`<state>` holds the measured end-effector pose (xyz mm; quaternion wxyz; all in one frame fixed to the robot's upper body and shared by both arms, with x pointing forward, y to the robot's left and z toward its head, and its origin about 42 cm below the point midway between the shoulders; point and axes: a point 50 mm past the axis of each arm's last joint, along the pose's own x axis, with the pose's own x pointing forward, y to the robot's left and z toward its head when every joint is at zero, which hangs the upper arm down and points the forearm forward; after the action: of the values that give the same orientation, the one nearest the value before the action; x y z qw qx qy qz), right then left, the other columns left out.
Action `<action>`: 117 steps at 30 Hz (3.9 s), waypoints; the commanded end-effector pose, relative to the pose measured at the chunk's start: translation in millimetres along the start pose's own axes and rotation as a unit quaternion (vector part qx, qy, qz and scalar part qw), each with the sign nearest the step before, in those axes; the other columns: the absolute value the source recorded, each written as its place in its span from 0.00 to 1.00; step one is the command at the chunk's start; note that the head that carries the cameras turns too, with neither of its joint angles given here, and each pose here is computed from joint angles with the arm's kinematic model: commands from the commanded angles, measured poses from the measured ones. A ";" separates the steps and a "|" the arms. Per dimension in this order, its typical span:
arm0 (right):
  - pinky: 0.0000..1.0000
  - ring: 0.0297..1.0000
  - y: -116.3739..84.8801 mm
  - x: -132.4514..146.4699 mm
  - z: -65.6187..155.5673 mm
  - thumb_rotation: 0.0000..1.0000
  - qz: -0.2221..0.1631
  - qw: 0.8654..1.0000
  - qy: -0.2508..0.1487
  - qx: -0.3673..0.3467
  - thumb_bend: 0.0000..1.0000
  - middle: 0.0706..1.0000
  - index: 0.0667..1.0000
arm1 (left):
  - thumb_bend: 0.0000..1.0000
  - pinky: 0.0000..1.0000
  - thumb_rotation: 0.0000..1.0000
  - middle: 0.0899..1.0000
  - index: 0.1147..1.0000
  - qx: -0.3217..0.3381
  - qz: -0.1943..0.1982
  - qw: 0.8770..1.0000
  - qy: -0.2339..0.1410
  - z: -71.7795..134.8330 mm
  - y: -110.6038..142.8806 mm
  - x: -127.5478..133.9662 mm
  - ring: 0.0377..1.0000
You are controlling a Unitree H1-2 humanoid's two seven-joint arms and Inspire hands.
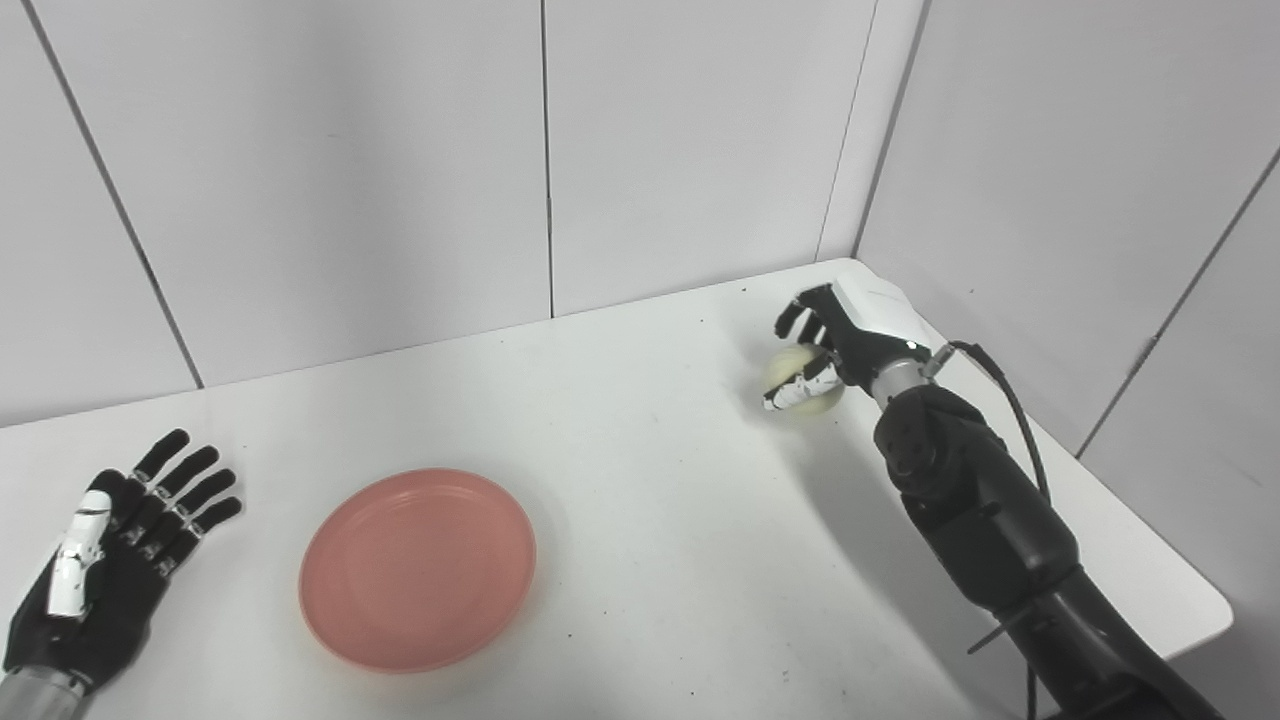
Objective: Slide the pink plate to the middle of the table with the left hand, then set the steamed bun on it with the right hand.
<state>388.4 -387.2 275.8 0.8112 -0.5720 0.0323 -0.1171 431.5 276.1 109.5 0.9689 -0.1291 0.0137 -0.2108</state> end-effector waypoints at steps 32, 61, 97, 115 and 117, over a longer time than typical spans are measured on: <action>0.31 0.35 17.4 4.4 185.4 0.00 0.082 0.952 -0.295 0.030 0.52 0.38 0.51 | 0.45 0.94 1.00 0.94 0.95 -0.033 0.039 0.989 0.142 -78.1 -117.0 -3.1 0.94; 0.29 0.35 79.2 -42.9 258.6 0.00 0.176 0.910 -0.372 0.039 0.52 0.38 0.51 | 0.44 0.92 1.00 0.90 0.92 -0.041 0.040 0.989 0.136 -75.5 -133.7 9.0 0.90; 0.61 0.81 85.5 -48.6 255.4 0.40 0.244 0.904 -0.343 -0.078 0.76 0.88 0.86 | 0.45 0.90 1.00 0.90 0.89 -0.032 0.043 0.989 0.135 -71.6 -136.7 9.9 0.90; 0.81 0.94 40.6 -57.1 257.1 0.82 0.206 0.908 -0.358 -0.071 0.93 1.00 1.00 | 0.43 0.92 1.00 0.91 0.92 -0.045 0.041 0.989 0.138 -72.3 -132.3 8.2 0.91; 0.82 0.94 37.6 -55.1 250.4 0.82 0.192 0.911 -0.361 -0.051 0.93 0.99 1.00 | 0.43 0.93 1.00 0.91 0.93 -0.046 0.043 0.988 0.140 -73.6 -131.0 8.0 0.91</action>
<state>388.4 -130.2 294.3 0.7394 -0.6020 -0.0858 0.2890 401.4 131.2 122.6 0.9680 -0.1442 0.0396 -0.2018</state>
